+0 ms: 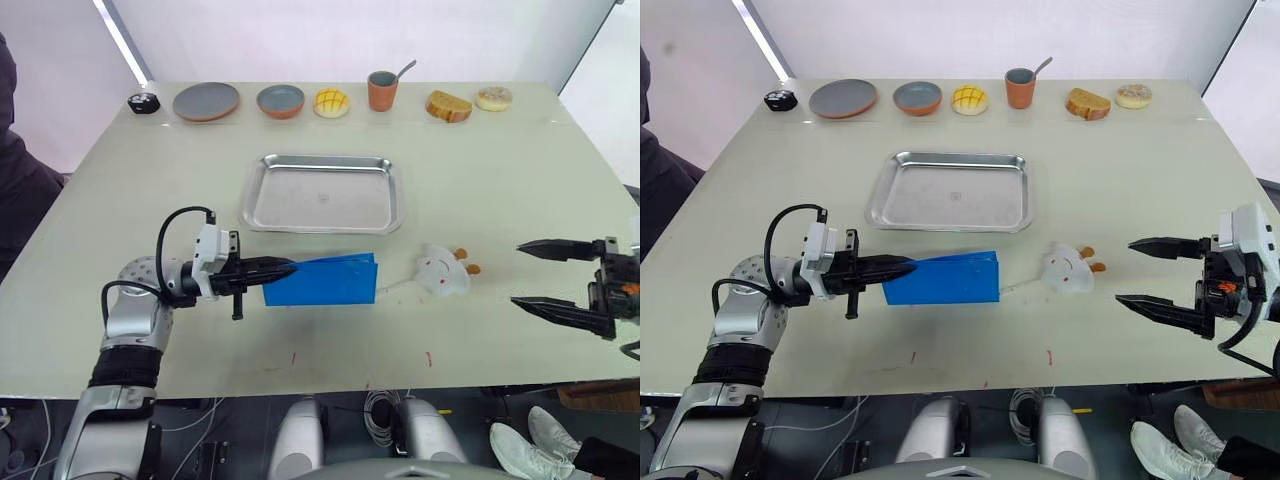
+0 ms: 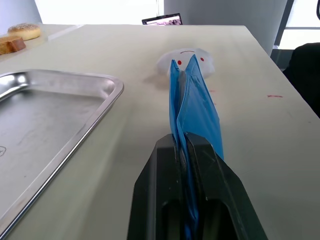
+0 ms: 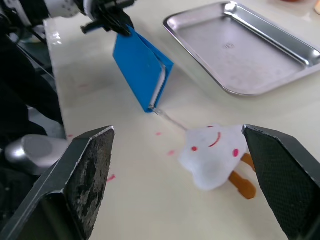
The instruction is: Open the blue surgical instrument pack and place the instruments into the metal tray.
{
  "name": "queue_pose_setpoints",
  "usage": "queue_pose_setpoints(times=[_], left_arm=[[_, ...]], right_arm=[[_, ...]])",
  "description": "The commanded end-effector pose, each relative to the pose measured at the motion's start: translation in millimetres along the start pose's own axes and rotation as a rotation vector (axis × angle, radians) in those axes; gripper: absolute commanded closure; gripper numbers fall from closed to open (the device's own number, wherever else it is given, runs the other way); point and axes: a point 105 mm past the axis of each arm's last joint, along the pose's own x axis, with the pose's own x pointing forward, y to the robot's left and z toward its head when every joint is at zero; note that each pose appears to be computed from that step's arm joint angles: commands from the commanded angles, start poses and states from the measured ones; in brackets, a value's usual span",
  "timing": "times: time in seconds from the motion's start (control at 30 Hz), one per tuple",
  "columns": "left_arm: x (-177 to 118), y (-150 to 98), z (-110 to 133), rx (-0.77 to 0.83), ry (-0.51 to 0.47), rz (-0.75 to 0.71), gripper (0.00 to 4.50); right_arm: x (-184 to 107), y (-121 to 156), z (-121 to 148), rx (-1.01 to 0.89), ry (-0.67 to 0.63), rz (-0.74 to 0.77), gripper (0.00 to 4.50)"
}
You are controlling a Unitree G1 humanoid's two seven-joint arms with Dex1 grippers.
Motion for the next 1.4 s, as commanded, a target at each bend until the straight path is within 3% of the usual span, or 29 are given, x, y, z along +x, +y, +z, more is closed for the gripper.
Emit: queue_pose_setpoints(times=[0.03,0.23,0.5,0.6,0.63,0.7,0.83,0.9,1.03,1.4], left_arm=[[4,-2,16,0.061,0.002,-0.018,4.50],[9,-4,21,0.072,-0.009,-0.017,4.50],[8,-13,9,0.042,-0.006,-0.021,4.50],[6,-17,2,0.031,-0.004,-0.022,4.50],[5,-19,-1,0.028,-0.003,-0.021,4.50],[3,-22,-7,0.019,-0.001,-0.021,4.50],[1,-26,-15,0.010,0.000,-0.020,4.50],[0,-27,-17,0.008,0.000,-0.020,4.50],[-1,-27,-22,0.003,0.002,-0.023,4.50],[1,-27,-26,0.002,-0.001,-0.031,4.50]], right_arm=[[18,-9,-12,-0.005,0.077,-0.044,0.18],[54,-28,-33,-0.016,0.172,-0.078,0.18],[86,-42,-53,-0.015,0.259,-0.064,0.18],[92,-40,-62,-0.010,0.297,-0.034,1.00],[93,-41,-63,-0.010,0.302,-0.033,1.77],[93,-42,-63,-0.016,0.308,-0.031,2.04],[91,-45,-58,-0.019,0.293,-0.037,3.96],[89,-46,-52,-0.019,0.268,-0.035,4.47],[85,-45,-34,0.000,0.187,-0.008,4.47],[92,-35,47,0.074,-0.129,0.136,4.47]])
